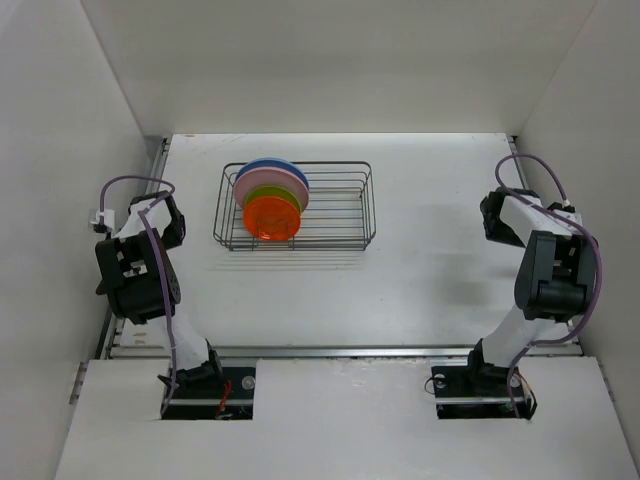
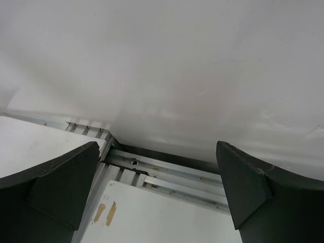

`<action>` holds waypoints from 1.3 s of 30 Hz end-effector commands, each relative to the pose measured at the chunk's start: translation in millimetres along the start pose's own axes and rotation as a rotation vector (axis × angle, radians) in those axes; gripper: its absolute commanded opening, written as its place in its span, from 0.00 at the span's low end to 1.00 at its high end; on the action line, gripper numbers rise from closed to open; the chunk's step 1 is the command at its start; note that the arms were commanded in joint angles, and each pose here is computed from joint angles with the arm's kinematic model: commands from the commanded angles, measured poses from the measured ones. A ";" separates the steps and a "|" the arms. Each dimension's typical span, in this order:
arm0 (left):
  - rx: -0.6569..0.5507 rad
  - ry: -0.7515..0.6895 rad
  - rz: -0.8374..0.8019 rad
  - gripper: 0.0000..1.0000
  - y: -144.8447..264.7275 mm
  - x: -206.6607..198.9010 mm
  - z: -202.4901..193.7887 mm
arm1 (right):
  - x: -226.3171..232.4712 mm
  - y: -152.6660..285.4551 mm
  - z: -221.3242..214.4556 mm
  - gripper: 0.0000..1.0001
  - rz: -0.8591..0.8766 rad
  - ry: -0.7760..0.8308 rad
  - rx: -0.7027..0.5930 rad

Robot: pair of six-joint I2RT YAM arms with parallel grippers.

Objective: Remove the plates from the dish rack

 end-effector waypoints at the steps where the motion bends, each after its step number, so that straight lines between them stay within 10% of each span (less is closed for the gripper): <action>1: -0.031 -0.202 0.012 1.00 0.2 30.8 22.6 | 3.0 -0.6 8.7 1.00 -0.002 -0.003 -0.010; 11: -0.070 -0.414 -0.005 1.00 5.1 -11.8 78.4 | 14.2 1.6 23.5 1.00 0.005 0.023 -0.007; 13: -0.005 -0.657 -0.012 1.00 10.5 -21.6 98.5 | 30.8 11.4 38.6 1.00 0.037 0.173 -0.005; 16: 0.132 -0.589 -0.125 1.00 23.7 -36.0 135.2 | 86.5 57.1 90.2 1.00 0.171 0.172 -0.011; 18: 0.252 -0.495 -0.441 1.00 47.0 -41.6 159.9 | 106.5 90.7 109.4 1.00 0.261 0.132 0.068; 20: 0.349 -0.450 -1.294 1.00 128.8 -83.3 168.8 | 155.1 149.4 111.2 1.00 0.537 0.240 0.231; 23: 0.130 -0.581 -2.090 1.00 244.8 -10.0 188.9 | 190.3 280.3 151.3 1.00 1.314 0.344 0.223; 25: -0.095 -0.767 -2.276 1.00 265.1 17.6 197.3 | 147.5 386.4 172.3 1.00 1.939 0.312 0.234; 27: -0.086 -0.866 -2.166 1.00 256.0 14.2 192.8 | 105.2 452.7 197.9 1.00 2.397 0.212 0.163; 31: -0.075 -0.937 -1.711 1.00 204.3 -19.2 184.7 | 55.7 547.4 155.3 0.93 2.715 0.377 0.274; 39: 0.188 -0.923 -1.930 1.00 241.6 -49.2 115.6 | 44.2 618.2 39.2 0.52 2.748 0.739 0.402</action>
Point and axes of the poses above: each gripper's point midway between its finger pads, its own y axis back along the fingers, its own x axis along the line the jaws close on, z = x × y, the point moved 2 cm from there along y, back along the fingers, and after that the axes turned 3 degrees about -y, right-handed, at the moved point
